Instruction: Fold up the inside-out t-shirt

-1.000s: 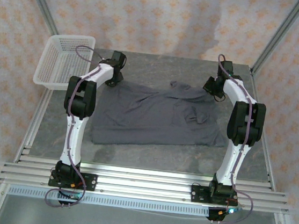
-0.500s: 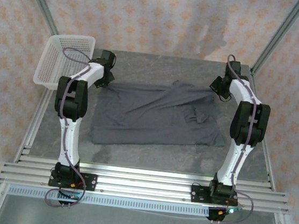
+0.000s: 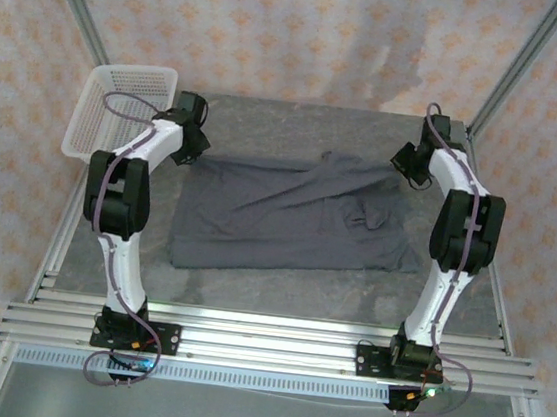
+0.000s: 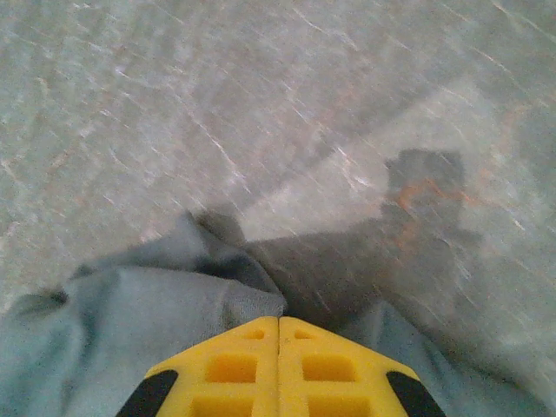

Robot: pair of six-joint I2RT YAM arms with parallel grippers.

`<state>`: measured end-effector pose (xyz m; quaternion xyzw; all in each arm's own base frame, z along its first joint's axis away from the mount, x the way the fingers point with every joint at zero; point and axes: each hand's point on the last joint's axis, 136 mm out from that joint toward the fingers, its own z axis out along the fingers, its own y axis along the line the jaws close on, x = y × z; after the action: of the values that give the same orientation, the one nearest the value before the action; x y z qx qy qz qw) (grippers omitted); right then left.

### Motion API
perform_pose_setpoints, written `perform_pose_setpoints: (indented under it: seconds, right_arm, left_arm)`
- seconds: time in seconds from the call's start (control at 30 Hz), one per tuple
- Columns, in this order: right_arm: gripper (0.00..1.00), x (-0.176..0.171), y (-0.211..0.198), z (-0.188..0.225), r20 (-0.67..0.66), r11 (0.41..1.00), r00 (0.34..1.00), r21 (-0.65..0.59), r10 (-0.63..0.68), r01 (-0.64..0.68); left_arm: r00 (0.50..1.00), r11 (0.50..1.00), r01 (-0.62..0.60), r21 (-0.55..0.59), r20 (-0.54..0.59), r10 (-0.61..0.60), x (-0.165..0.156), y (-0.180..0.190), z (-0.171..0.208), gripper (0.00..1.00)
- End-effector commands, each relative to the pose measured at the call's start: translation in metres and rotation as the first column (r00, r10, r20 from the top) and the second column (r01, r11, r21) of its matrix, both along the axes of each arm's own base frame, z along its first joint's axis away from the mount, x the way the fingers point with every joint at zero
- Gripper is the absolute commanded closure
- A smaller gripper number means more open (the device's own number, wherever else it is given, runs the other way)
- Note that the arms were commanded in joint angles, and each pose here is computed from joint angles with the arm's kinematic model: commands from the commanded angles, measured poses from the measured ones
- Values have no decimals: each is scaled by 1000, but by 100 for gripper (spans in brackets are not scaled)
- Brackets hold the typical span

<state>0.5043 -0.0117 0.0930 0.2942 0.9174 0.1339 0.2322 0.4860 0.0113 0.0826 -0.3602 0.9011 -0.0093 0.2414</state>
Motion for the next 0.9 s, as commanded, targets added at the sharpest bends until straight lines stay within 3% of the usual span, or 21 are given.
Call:
perform_pose_setpoints:
  seconds: [0.0, 0.17, 0.43, 0.73, 0.87]
  right_arm:
    - [100, -24, -21, 13, 46, 988, 988, -40, -147, 149]
    - [100, -44, -17, -14, -21, 989, 989, -10, -145, 145]
    - [100, -58, -15, 25, 66, 988, 985, 6, -157, 157]
    - [100, -124, -6, -56, -104, 981, 977, 31, -188, 193]
    - [93, -122, 0, -42, -88, 990, 987, 43, -133, 137]
  left_arm:
    - [997, 998, -25, -58, 70, 29, -23, -2, 25, 100]
    - [999, 991, -9, -136, 48, 16, -63, -15, 6, 100]
    - [999, 993, -10, -119, 34, 14, -115, -11, 6, 100]
    - [996, 991, -42, -130, -88, 31, -173, -14, -55, 100]
    - [997, 992, -29, -120, -78, 19, -170, -15, -58, 82]
